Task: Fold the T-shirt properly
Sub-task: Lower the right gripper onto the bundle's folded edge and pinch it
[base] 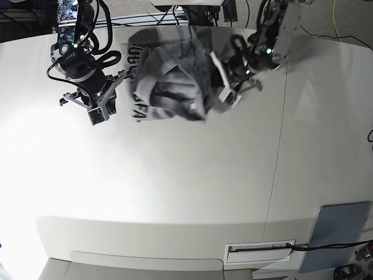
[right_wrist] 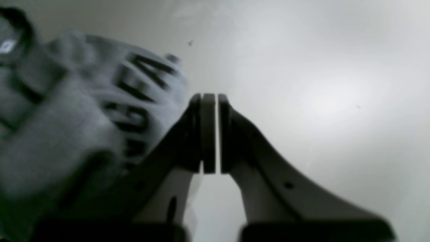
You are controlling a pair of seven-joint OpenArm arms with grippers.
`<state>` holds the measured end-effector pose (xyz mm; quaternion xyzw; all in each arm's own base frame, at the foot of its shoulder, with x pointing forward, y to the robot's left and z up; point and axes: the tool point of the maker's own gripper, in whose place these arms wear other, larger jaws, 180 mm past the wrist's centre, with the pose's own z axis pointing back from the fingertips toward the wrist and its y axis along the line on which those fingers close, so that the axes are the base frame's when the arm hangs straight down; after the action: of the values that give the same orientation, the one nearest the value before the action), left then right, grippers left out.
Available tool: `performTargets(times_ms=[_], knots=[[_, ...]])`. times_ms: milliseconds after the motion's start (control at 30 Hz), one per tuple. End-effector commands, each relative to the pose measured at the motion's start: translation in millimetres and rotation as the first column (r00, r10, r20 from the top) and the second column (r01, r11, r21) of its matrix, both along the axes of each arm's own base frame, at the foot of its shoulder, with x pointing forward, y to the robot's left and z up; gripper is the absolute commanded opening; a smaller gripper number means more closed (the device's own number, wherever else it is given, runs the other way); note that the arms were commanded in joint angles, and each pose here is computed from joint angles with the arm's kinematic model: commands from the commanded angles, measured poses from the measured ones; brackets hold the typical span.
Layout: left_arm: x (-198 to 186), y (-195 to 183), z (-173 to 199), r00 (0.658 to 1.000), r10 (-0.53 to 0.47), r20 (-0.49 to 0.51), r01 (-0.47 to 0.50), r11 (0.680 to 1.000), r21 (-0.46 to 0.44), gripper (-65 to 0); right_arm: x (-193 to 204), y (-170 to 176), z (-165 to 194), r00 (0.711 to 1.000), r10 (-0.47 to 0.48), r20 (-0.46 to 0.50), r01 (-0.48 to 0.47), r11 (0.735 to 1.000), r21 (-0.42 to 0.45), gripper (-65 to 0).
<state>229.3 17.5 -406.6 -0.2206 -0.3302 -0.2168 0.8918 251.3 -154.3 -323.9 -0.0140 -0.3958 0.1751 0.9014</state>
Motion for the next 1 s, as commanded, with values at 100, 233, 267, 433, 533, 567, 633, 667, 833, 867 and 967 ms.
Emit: performTargets(times_ms=[100,233,267,433,533,567,633,667,833,867,967], knots=[[32,11,26,0.995,0.043,0.091,-0.041,0.999,-0.032,-65.0,6,6,13,0.998,0.014,0.056,-0.016,0.999,0.038,-63.1],[36,20,42,0.994,0.032,0.103,-0.021,0.994,-0.107,-62.1,-1,44,34,0.980,0.173,0.095,-0.186,0.972,0.145,-63.1],[36,22,44,0.995,0.028,0.097,-0.016,0.992,-0.122,-59.4,-6,56,41,0.969,0.225,0.105,-0.240,0.957,0.162,-63.1],[31,44,49,0.998,0.031,0.063,-0.019,0.985,-0.173,-51.4,-32,105,43,0.917,0.387,0.094,-0.398,0.894,0.206,-63.1],[28,61,49,0.996,0.075,0.053,-0.064,0.980,-0.189,-51.4,-52,126,30,0.867,0.497,0.036,-0.496,0.853,0.165,-60.0],[26,67,47,0.995,0.094,0.045,-0.084,0.979,-0.185,-51.4,-56,130,27,0.859,0.511,0.021,-0.508,0.847,0.159,-56.3],[22,78,44,0.992,0.125,0.031,-0.117,0.977,-0.178,-51.4,-64,139,24,0.843,0.537,0.009,-0.531,0.831,0.169,-47.5],[19,83,42,0.990,0.137,0.024,-0.131,0.976,-0.174,-51.4,-68,141,22,0.834,0.552,0.001,-0.545,0.821,0.170,-44.3],[9,94,35,0.987,0.162,0.001,-0.159,0.974,-0.159,-51.4,-82,137,9,0.792,0.607,-0.062,-0.601,0.794,0.095,-41.9],[7,93,35,0.989,0.145,0.005,-0.143,0.977,-0.156,-51.4,-85,137,7,0.783,0.618,-0.073,-0.613,0.786,0.086,-41.9],[4,91,34,0.992,0.123,0.007,-0.120,0.981,-0.154,-51.4,-94,138,1,0.756,0.647,-0.103,-0.644,0.763,0.064,-41.9]])
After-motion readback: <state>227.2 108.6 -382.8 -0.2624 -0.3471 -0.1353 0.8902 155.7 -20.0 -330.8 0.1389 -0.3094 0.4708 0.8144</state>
